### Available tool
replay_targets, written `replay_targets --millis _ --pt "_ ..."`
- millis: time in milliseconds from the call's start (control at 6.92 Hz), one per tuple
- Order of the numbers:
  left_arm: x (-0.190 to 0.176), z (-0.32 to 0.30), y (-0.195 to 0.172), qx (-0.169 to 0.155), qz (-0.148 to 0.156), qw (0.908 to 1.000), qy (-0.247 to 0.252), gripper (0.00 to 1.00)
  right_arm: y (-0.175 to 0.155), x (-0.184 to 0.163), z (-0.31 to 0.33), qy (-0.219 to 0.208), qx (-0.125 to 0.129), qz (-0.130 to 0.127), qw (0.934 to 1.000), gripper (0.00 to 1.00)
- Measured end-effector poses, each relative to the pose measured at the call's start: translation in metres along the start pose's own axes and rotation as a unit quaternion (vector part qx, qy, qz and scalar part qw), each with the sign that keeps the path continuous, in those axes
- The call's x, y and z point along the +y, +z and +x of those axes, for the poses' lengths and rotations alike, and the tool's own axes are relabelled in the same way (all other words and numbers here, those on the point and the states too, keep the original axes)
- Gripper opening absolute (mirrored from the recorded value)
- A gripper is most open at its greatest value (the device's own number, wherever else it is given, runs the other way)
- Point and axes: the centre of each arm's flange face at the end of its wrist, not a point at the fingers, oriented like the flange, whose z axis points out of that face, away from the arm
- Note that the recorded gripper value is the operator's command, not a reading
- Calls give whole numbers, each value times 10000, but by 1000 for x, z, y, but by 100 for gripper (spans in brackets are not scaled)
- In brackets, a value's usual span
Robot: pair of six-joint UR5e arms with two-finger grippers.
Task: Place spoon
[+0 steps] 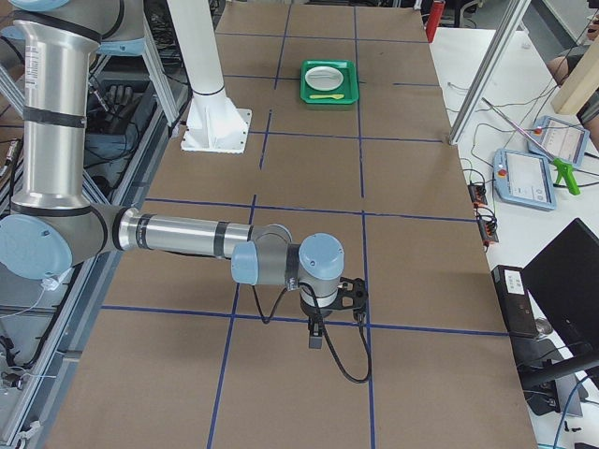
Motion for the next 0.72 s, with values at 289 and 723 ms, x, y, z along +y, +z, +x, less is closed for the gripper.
replay_targets --millis 289,723 --pt "-3 0 0 -6 3 10000 4 100 0 0 0 -2 0 2 10000 100" --pt "-5 0 1 -6 -3 10000 2 100 0 0 0 0 0 0 10000 100"
